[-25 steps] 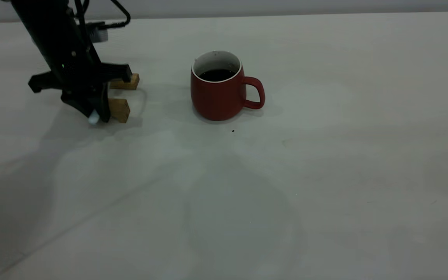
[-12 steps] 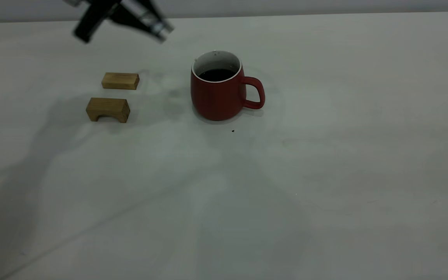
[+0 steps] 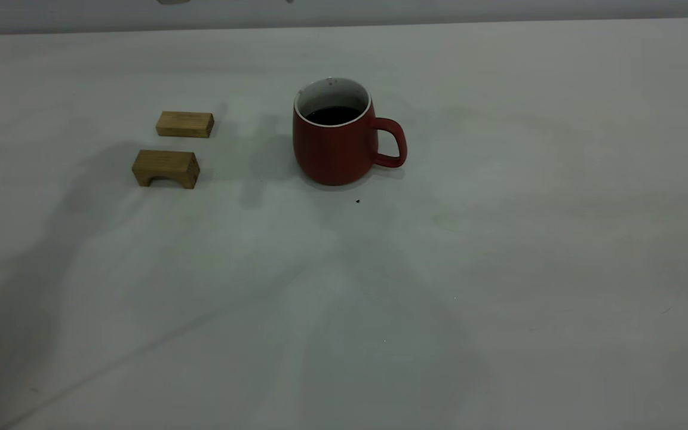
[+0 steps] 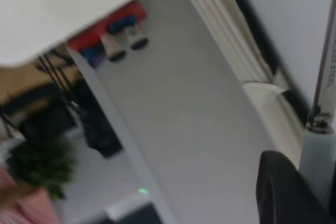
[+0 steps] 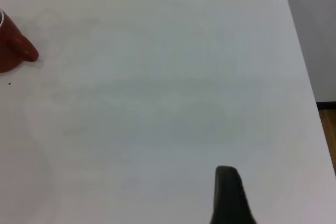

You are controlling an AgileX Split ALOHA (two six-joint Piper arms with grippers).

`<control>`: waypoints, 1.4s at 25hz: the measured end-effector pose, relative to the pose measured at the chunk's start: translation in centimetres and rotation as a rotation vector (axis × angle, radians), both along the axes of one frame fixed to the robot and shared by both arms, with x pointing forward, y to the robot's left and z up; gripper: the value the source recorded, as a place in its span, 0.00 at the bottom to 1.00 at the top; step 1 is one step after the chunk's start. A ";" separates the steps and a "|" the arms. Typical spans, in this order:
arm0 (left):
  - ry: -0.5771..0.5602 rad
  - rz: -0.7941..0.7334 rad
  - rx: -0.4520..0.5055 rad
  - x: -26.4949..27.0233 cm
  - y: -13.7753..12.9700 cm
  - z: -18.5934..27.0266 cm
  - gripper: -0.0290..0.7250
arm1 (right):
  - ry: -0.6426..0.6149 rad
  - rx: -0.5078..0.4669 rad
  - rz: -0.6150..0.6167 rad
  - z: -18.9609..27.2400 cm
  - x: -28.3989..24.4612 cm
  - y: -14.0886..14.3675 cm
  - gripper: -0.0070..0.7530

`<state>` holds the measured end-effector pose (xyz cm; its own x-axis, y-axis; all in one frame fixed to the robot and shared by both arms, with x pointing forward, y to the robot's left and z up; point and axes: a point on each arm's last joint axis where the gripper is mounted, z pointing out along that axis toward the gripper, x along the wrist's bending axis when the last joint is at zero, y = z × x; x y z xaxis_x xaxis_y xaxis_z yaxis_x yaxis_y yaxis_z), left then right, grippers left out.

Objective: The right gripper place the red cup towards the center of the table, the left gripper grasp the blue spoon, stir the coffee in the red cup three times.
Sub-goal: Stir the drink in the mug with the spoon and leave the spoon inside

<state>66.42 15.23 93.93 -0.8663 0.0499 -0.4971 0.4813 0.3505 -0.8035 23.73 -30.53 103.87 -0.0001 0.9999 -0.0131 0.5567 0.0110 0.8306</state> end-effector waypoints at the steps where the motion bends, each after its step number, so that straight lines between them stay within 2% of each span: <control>1: 0.046 0.021 -0.018 0.0 0.0 0.1 0.22 | 0.000 0.000 0.000 0.0 0.0 0.0 0.70; 6: 0.288 0.154 -0.092 0.3 -1.1 0.4 0.22 | 0.000 0.000 0.000 0.0 0.0 0.0 0.70; 9: 0.387 0.234 -0.088 0.4 -2.4 0.1 0.22 | 0.000 0.000 0.000 0.0 0.0 0.0 0.70; 15: 0.422 0.344 -0.030 0.7 -4.1 -1.8 0.22 | 0.000 0.000 0.000 0.0 0.0 0.0 0.70; 22: 0.557 0.442 -0.070 1.3 -4.4 -6.6 0.22 | 0.000 0.000 0.000 0.0 0.0 0.0 0.70; 29: 0.664 0.451 -0.019 0.6 -5.0 -12.3 0.22 | 0.000 0.000 0.000 0.0 0.0 0.0 0.70; 35: 0.666 0.444 -0.011 0.9 -3.7 -12.4 0.22 | 0.000 0.000 0.000 0.0 0.0 0.0 0.70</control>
<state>67.28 11.50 81.48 -0.9190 -0.3709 0.1335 -0.2835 0.3868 -0.8775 23.73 -30.53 103.87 -0.0001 0.9999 -0.0131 0.5567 0.0110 0.8306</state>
